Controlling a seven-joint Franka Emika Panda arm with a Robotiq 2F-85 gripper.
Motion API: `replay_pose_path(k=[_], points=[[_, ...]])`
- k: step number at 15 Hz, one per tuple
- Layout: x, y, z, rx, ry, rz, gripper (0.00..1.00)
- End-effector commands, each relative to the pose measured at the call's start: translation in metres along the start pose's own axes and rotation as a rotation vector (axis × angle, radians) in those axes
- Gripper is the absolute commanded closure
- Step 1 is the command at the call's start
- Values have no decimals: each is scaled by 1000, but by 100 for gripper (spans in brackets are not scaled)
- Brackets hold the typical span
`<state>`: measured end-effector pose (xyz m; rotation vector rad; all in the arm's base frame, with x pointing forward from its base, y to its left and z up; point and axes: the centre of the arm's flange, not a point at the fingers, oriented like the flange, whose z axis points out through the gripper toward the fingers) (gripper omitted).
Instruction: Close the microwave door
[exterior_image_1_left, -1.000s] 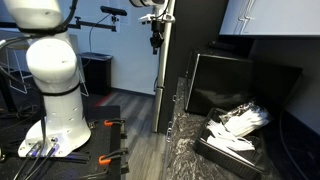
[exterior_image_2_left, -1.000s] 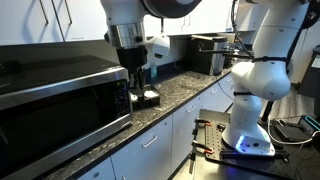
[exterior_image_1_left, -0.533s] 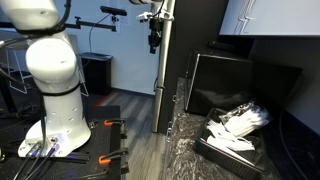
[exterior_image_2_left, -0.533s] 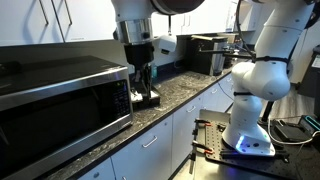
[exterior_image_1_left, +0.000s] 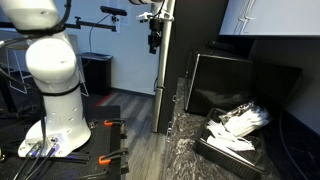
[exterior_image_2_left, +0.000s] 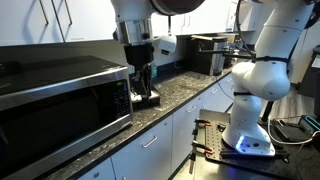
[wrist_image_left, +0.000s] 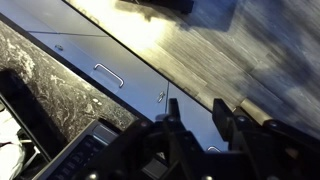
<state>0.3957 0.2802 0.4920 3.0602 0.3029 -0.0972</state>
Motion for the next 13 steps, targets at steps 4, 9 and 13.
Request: replay_pose_path(k=[4, 9, 13], points=[[20, -3, 0, 1, -7, -36, 3], [47, -10, 2, 6, -16, -97, 0], [43, -9, 10, 17, -21, -89, 0]])
